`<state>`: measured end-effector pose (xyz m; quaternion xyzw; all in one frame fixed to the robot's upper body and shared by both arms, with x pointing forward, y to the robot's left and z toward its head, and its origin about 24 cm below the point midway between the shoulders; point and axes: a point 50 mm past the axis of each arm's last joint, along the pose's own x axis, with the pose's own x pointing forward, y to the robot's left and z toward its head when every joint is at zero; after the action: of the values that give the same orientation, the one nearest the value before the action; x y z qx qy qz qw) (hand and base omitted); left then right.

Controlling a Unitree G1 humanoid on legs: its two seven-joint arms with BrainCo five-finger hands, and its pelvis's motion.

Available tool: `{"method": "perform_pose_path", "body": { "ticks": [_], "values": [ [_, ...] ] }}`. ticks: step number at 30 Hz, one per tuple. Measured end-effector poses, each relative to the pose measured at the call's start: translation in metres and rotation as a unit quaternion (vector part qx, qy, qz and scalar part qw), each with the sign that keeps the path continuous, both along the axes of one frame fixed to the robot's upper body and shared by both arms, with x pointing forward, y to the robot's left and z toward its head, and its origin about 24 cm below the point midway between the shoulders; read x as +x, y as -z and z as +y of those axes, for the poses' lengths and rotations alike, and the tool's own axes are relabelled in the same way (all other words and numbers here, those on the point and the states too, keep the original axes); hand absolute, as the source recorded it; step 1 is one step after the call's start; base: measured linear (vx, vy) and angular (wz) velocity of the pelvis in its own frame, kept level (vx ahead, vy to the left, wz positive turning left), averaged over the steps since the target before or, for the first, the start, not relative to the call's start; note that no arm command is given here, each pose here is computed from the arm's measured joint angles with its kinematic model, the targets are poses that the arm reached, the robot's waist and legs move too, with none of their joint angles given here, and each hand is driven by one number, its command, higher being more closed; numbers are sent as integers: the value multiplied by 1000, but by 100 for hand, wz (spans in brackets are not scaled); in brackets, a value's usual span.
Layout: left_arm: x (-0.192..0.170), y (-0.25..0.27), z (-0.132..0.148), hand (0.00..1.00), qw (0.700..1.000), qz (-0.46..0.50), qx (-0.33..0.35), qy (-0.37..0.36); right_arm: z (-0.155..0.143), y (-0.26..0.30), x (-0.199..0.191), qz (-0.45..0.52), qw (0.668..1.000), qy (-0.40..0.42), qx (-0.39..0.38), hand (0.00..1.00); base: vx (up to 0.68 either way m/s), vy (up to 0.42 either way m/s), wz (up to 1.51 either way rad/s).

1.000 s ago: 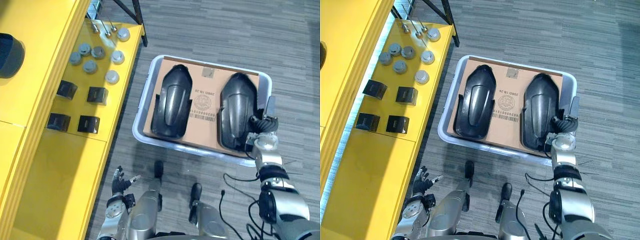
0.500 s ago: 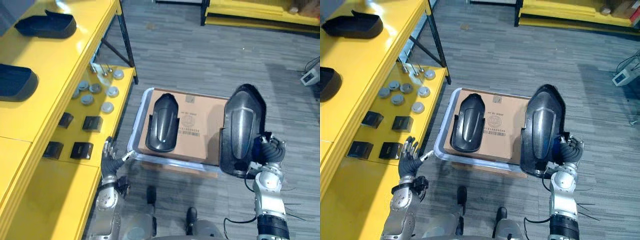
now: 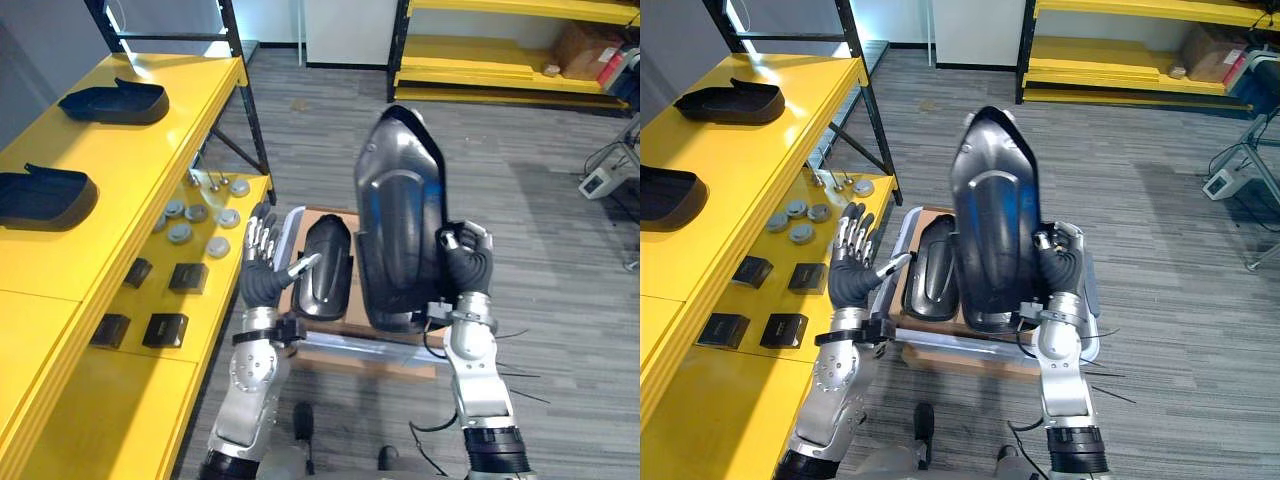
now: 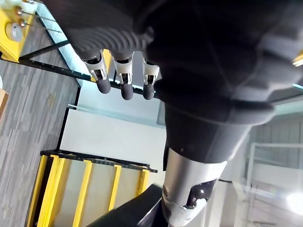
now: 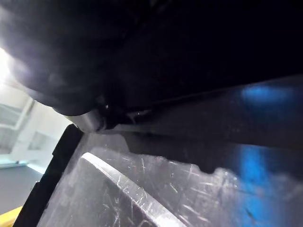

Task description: Walk over and take plastic housings, then place them on the shelf

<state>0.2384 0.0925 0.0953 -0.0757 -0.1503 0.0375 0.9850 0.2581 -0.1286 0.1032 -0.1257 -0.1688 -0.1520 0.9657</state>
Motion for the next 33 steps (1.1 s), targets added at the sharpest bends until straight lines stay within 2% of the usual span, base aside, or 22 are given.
{"method": "perform_pose_path", "body": {
  "ticks": [4,7,13,14,21,22,26,33],
  "values": [
    [1,9,-1,0,1000,20,12,-14,11,0,-1,0,1000,-22,6,100,-31,-11,-10],
    [5,8,-16,0,999,18,32,14,25,1,-4,3,998,-55,11,100,-14,-9,-6],
    [8,12,-19,0,998,28,45,20,25,7,-7,16,998,-61,19,100,-20,-7,-4],
    [8,13,-19,100,998,31,46,20,25,7,-7,16,998,-61,18,100,-8,-5,-6],
    [7,18,-21,100,997,42,39,48,23,8,-7,17,998,-65,4,100,-4,-1,-2],
    [7,19,-21,100,997,49,27,55,23,8,-7,17,998,-65,5,0,0,0,0],
    [9,26,-19,100,995,76,-13,61,27,9,-8,20,996,-83,-3,0,0,0,0],
    [12,33,-7,100,995,88,-4,45,36,6,-10,21,991,-136,5,0,0,0,0]
  ]
}}
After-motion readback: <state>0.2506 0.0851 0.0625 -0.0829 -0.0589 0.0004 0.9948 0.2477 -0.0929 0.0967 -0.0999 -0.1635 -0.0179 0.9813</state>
